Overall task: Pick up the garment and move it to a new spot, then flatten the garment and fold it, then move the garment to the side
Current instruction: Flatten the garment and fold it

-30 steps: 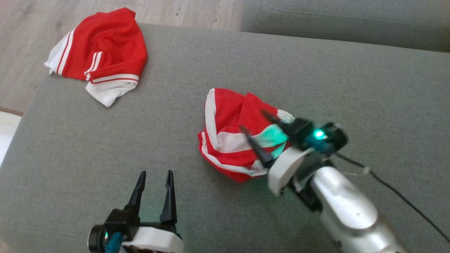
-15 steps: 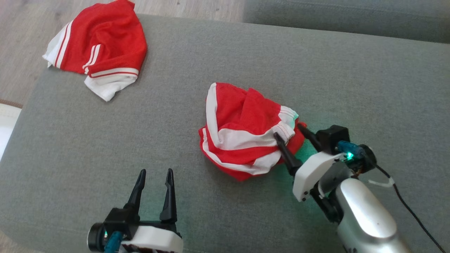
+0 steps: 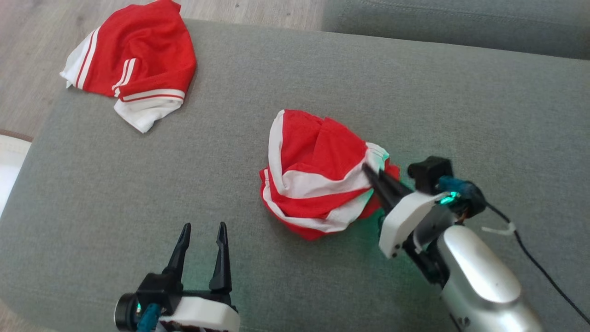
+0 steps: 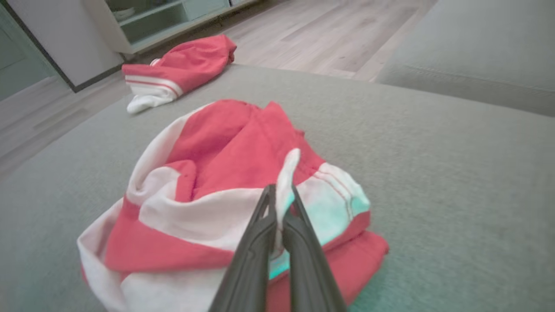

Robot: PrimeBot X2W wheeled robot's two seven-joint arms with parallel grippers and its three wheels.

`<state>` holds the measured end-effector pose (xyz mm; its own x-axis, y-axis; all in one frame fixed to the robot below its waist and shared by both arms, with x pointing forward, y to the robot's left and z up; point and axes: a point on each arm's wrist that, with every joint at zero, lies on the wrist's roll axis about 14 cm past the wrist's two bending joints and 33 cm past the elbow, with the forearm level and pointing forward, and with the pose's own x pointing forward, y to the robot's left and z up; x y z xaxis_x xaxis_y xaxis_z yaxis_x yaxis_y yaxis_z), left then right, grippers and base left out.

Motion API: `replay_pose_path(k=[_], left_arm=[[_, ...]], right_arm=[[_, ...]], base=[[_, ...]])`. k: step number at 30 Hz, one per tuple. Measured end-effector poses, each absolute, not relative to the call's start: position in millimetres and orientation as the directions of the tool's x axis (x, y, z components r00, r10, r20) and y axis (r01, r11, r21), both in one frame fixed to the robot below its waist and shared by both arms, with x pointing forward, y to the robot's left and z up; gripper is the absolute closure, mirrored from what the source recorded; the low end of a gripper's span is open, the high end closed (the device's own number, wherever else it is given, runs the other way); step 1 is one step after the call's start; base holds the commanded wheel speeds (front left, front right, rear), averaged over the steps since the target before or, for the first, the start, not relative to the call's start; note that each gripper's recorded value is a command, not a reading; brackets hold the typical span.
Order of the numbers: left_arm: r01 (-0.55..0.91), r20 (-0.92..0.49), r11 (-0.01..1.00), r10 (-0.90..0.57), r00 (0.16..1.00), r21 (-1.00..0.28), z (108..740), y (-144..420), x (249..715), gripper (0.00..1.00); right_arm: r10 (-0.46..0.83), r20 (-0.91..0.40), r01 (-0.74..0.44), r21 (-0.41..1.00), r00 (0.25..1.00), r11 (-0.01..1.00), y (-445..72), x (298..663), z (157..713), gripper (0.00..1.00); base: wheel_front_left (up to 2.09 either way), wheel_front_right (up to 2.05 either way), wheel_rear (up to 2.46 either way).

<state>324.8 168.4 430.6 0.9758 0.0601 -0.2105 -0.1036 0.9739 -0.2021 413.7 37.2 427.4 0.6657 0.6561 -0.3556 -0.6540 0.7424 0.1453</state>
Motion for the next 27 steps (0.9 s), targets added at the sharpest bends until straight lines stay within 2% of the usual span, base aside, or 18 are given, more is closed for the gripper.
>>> replay_pose_path(k=[6,14,20,27], left_arm=[[-0.097,-0.207,0.974,0.054,0.977,-0.203,431.7,166.6,325.9,0.0],[-0.111,-0.214,0.973,0.067,0.975,-0.203,430.1,169.4,325.3,0.0],[-0.127,-0.215,0.972,0.083,0.973,-0.199,430.3,173.2,323.3,0.0],[-0.151,-0.227,0.97,0.106,0.968,-0.192,427.1,179.4,320.1,0.0]], right_arm=[[0.625,-0.259,-0.618,0.118,0.736,0.777,27.0,442.0,462.6,1.0],[0.54,-0.182,-0.548,0.005,0.822,0.836,6.8,513.5,513.9,1.0],[0.413,-0.267,-0.445,-0.067,0.87,0.893,-35.8,556.0,499.8,1.0],[0.235,-0.381,-0.3,-0.122,0.894,0.946,-104.7,574.4,463.6,1.0]], base=[[0.0,0.0,0.0],[0.0,0.0,0.0],[0.0,0.0,0.0],[0.0,0.0,0.0]])
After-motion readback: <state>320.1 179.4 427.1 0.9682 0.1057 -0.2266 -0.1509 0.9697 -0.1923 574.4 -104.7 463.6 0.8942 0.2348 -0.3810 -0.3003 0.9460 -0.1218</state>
